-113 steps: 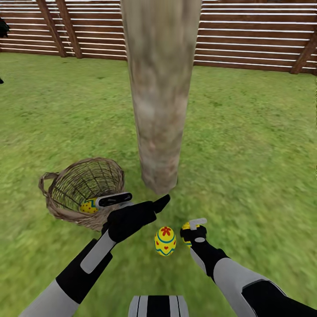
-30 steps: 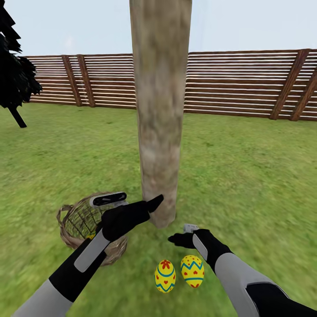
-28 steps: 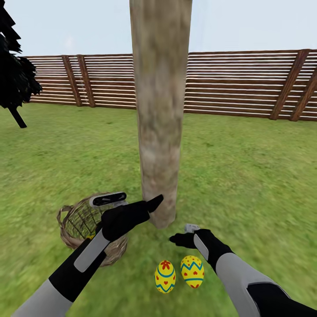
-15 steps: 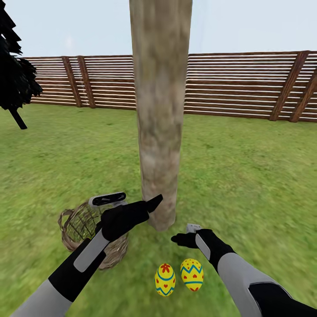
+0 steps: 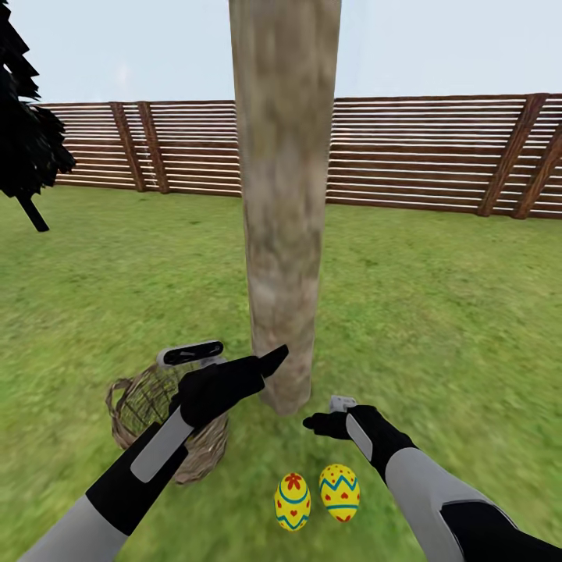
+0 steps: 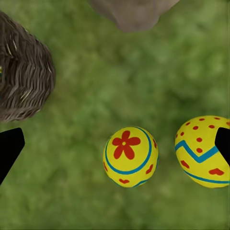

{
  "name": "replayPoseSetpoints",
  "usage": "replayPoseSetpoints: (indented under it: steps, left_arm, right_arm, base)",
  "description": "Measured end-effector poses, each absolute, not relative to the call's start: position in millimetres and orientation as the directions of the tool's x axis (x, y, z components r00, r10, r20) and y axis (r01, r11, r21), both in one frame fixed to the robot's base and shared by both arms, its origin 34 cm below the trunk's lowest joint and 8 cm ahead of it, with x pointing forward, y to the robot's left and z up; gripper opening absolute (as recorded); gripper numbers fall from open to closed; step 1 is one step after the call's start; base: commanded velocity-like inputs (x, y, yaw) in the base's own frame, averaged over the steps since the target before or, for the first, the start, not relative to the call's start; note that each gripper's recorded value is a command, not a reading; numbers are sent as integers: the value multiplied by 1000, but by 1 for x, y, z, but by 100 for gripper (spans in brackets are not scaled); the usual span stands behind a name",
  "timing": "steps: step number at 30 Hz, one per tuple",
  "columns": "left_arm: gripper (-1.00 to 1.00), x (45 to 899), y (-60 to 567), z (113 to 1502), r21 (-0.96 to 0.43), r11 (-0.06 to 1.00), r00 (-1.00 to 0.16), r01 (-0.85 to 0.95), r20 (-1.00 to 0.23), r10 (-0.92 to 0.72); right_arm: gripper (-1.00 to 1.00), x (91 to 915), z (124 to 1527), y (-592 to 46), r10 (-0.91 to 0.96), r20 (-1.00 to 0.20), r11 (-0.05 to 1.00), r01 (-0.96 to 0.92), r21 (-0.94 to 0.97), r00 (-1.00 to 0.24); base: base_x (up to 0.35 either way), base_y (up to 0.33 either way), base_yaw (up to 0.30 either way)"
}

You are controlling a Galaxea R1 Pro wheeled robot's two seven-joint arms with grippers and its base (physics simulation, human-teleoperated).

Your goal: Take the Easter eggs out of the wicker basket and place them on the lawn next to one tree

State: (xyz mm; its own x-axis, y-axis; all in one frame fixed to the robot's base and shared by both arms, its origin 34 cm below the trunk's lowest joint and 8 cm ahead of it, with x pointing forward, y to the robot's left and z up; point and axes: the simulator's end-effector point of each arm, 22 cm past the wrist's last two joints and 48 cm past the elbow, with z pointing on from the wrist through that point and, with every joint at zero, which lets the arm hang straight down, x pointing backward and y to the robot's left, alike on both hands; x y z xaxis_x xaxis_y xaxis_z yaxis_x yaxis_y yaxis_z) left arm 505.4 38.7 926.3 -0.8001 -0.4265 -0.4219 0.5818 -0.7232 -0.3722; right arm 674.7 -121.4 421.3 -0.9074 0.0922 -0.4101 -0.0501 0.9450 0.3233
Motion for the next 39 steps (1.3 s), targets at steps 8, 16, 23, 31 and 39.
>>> replayPoseSetpoints:
  steps: [8,16,23,31,39]
  left_arm:
    - [100,509,39,943,-372,-723,-800,582,-422,-427]
    - [100,512,39,960,-372,-723,-800,583,-422,-427]
    - [100,515,55,954,-330,-756,-812,565,-382,-441]
    - [100,515,68,947,-291,-786,-824,546,-355,-441]
    - [100,515,69,947,-290,-787,-825,545,-354,-441]
  right_arm:
    - [100,677,438,-120,90,-409,945,-52,324,-908]
    - [100,679,454,-117,87,-406,944,-55,325,-910]
    - [100,679,456,-117,89,-405,944,-53,326,-910]
    - [100,680,455,-119,91,-405,944,-51,326,-910]
    - [100,680,455,-119,91,-405,944,-50,326,-910]
  base:
    - [0,0,0]
    - [0,0,0]
    - [0,0,0]
    - [-120,126,0]
    - [-212,222,0]
